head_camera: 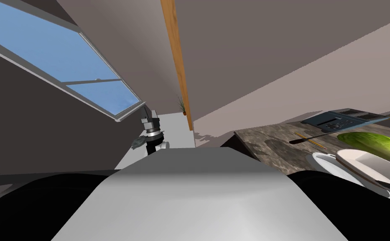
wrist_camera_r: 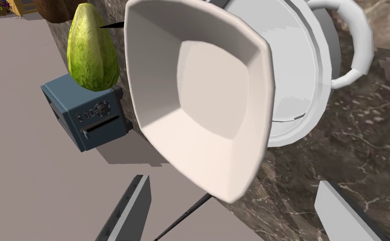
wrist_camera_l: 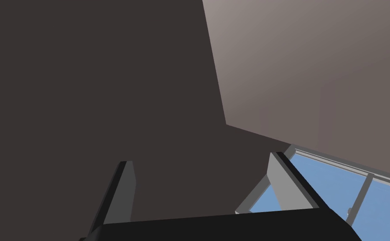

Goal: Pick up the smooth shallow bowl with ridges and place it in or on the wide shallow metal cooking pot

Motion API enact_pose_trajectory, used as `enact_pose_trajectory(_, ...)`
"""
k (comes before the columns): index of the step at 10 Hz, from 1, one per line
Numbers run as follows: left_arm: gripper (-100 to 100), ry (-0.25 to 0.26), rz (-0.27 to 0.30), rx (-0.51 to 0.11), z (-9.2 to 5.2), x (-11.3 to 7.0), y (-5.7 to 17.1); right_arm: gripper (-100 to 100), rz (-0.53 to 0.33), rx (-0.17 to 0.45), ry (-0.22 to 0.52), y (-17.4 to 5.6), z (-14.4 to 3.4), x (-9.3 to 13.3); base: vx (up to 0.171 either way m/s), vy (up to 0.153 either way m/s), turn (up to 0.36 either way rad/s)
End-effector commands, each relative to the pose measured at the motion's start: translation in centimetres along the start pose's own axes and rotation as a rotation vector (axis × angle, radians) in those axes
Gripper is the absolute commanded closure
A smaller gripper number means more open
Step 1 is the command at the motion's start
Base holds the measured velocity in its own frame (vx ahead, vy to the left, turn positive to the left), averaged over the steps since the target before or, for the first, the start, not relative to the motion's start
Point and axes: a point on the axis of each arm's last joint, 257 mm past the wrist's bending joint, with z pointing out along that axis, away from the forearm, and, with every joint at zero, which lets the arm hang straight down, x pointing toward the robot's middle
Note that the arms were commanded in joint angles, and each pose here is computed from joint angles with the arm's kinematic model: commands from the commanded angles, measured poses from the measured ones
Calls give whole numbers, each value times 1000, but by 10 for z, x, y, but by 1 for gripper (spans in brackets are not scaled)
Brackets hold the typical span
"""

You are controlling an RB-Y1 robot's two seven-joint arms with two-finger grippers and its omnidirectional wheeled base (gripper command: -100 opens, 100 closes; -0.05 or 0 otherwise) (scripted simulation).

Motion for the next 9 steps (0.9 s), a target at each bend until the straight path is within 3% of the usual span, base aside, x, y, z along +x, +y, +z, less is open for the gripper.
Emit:
enact_pose_trajectory(1,0,0,0,0,0,0,0,-100,-3,-1,-4,-4,0,-2,-1,10,-31)
enact_pose_trajectory(3,0,0,0,0,0,0,0,-100,-4,0,-4,-3,0,-2,0,-3,1)
enact_pose_trajectory(4,0,0,0,0,0,0,0,0,-3,-1,-4,-3,0,-2,0,0,0)
enact_pose_trajectory(9,0,0,0,0,0,0,0,0,-3,-1,-4,-3,0,-2,0,0,0)
